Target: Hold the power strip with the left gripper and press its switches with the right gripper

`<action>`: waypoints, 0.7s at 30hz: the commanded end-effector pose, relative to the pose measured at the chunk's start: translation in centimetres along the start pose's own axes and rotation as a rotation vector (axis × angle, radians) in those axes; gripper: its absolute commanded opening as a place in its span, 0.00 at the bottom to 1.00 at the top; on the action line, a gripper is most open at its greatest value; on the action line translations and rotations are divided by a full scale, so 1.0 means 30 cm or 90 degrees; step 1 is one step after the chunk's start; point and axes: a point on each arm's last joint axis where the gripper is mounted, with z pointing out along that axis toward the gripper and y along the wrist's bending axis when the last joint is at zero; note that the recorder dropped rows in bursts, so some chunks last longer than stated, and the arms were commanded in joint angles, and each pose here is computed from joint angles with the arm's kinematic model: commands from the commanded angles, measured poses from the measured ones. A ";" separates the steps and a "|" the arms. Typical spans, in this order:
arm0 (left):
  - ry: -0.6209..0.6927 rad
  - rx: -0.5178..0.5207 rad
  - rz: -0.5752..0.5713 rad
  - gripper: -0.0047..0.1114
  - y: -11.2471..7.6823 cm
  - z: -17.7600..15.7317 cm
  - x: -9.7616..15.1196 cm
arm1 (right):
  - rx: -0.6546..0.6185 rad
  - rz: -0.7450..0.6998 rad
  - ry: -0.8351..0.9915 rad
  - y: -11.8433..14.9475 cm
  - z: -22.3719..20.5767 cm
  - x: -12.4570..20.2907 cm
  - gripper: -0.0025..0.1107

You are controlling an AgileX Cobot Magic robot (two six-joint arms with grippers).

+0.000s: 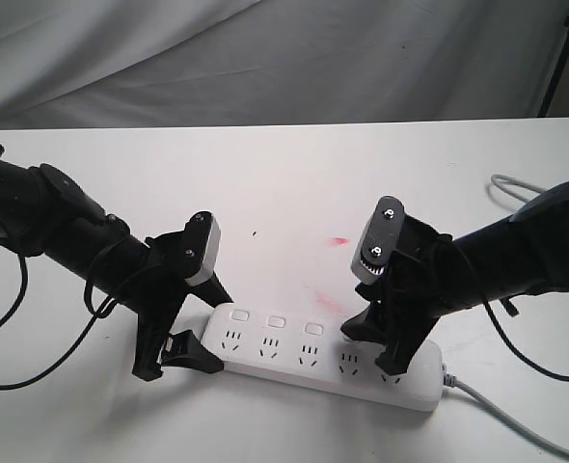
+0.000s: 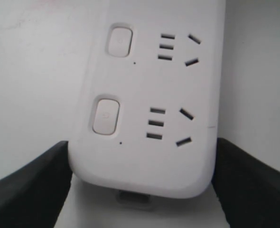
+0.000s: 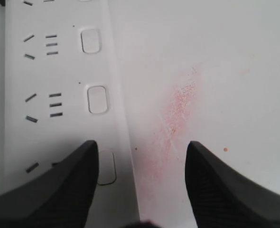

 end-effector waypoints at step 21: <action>-0.006 -0.001 -0.001 0.66 0.001 0.003 -0.009 | -0.001 -0.039 0.029 -0.007 0.036 0.033 0.47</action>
